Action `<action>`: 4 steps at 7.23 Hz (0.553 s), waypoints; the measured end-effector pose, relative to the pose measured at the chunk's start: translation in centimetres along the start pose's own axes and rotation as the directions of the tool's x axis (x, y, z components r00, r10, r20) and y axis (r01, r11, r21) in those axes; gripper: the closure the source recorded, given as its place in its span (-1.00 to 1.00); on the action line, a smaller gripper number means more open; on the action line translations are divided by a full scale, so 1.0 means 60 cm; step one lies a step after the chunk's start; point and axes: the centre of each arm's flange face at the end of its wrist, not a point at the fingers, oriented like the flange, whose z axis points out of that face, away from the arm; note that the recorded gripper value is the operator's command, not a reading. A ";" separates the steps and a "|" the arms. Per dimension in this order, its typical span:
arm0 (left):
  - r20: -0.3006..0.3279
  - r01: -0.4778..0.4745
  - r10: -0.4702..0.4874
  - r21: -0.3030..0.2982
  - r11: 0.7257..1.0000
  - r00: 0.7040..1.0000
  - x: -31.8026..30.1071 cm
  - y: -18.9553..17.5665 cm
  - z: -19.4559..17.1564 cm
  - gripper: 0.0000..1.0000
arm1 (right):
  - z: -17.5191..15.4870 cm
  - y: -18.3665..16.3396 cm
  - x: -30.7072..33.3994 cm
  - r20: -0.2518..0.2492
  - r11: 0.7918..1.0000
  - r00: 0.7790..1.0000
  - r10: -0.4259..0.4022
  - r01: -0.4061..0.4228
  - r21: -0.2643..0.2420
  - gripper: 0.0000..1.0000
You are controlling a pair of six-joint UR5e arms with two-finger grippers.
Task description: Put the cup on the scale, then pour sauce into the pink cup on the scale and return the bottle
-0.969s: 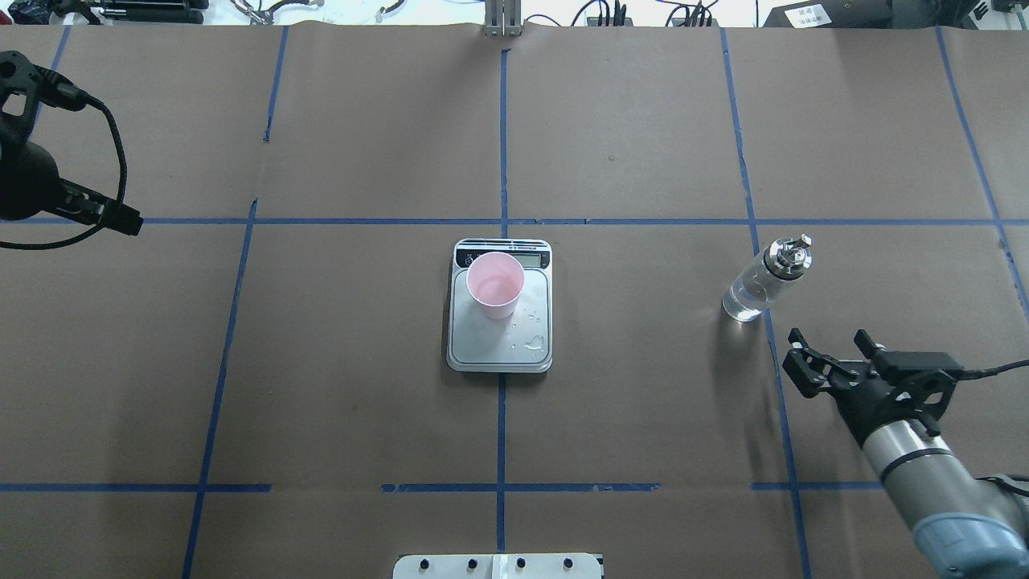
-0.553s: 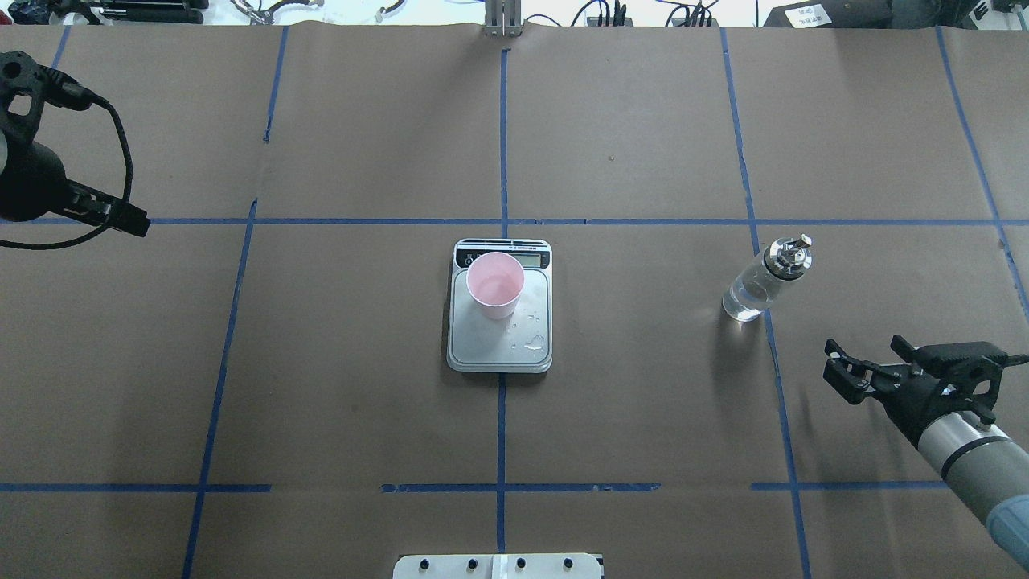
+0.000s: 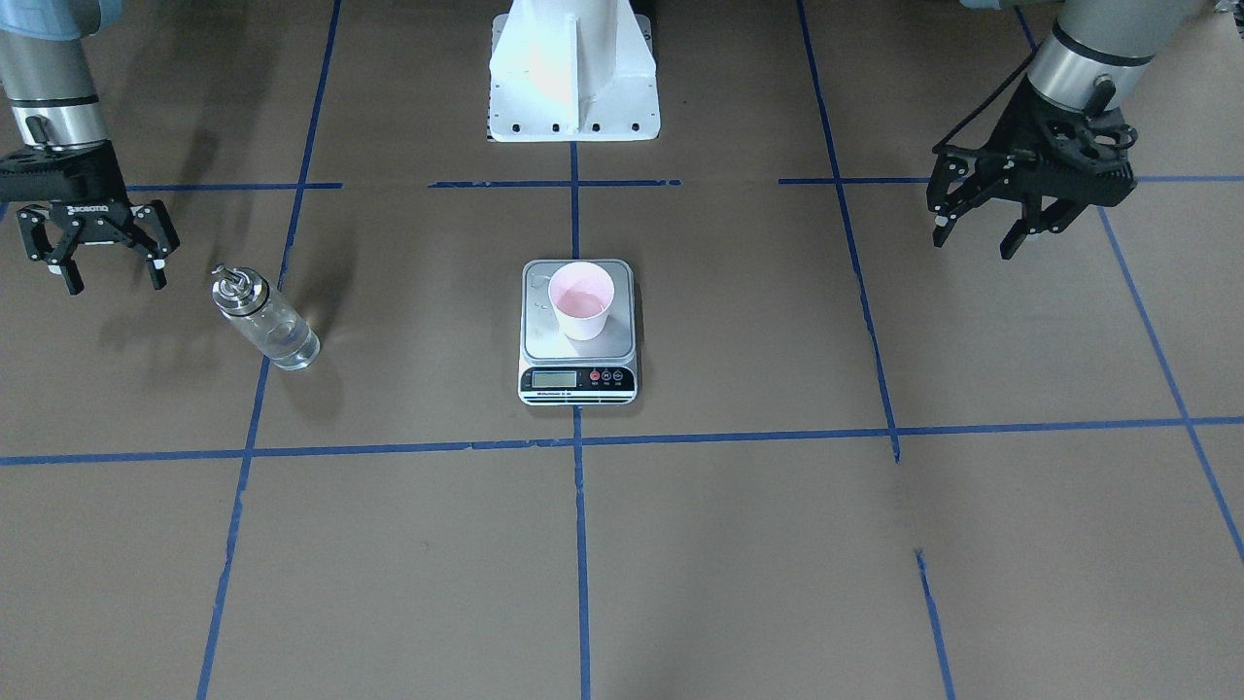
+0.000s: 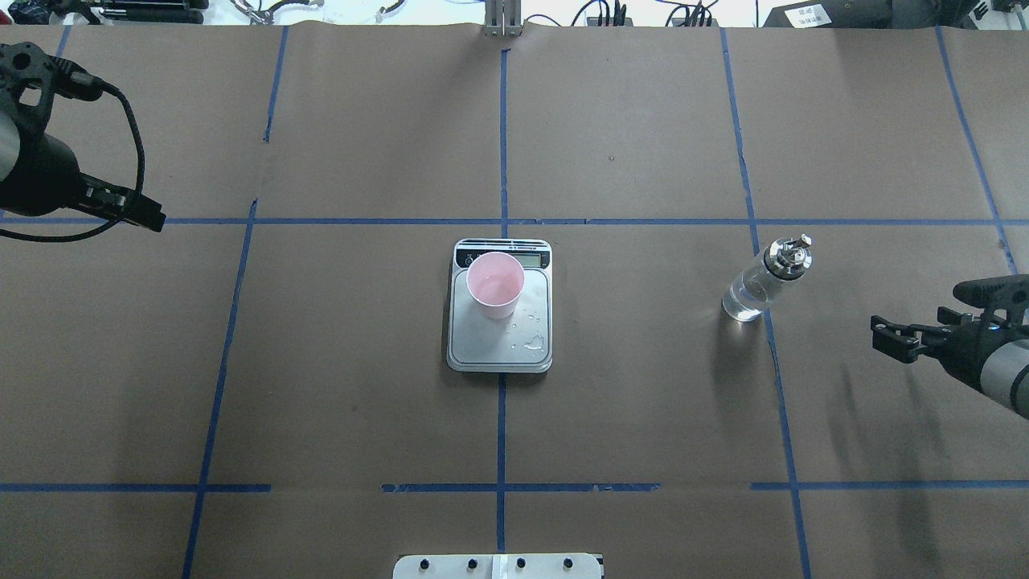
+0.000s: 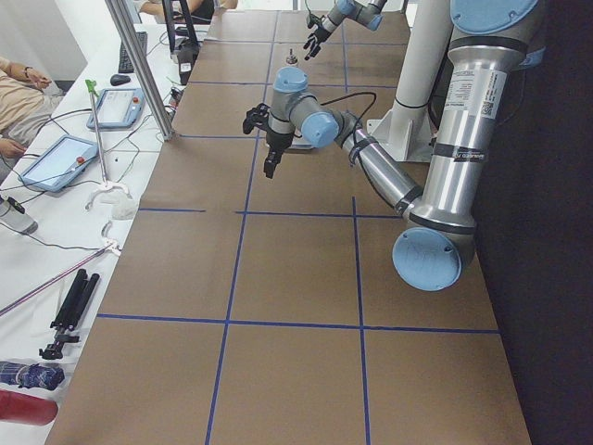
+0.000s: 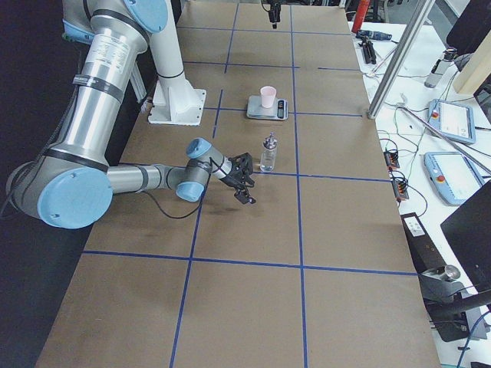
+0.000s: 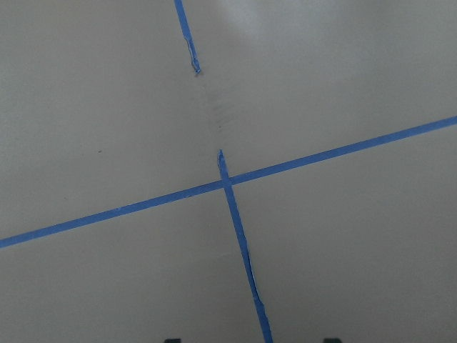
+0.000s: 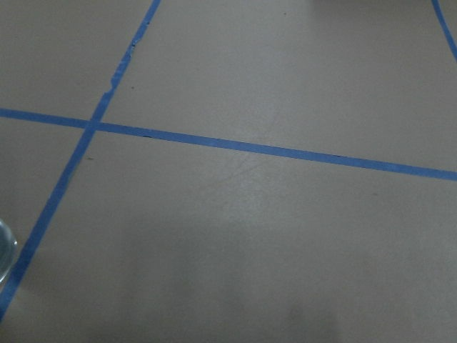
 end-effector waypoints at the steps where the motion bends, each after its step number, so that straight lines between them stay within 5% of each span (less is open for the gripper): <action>1: -0.002 0.006 -0.006 0.001 1.000 1.000 0.003 -0.002 0.000 -0.46 | -0.006 -0.044 0.044 0.016 0.998 1.000 -0.020 0.021 -0.054 -1.00; 4: -0.004 0.013 -0.013 0.001 1.000 1.000 0.008 -0.010 0.004 -0.45 | -0.023 -0.195 0.162 0.062 0.966 0.994 -0.090 0.102 -0.239 -1.00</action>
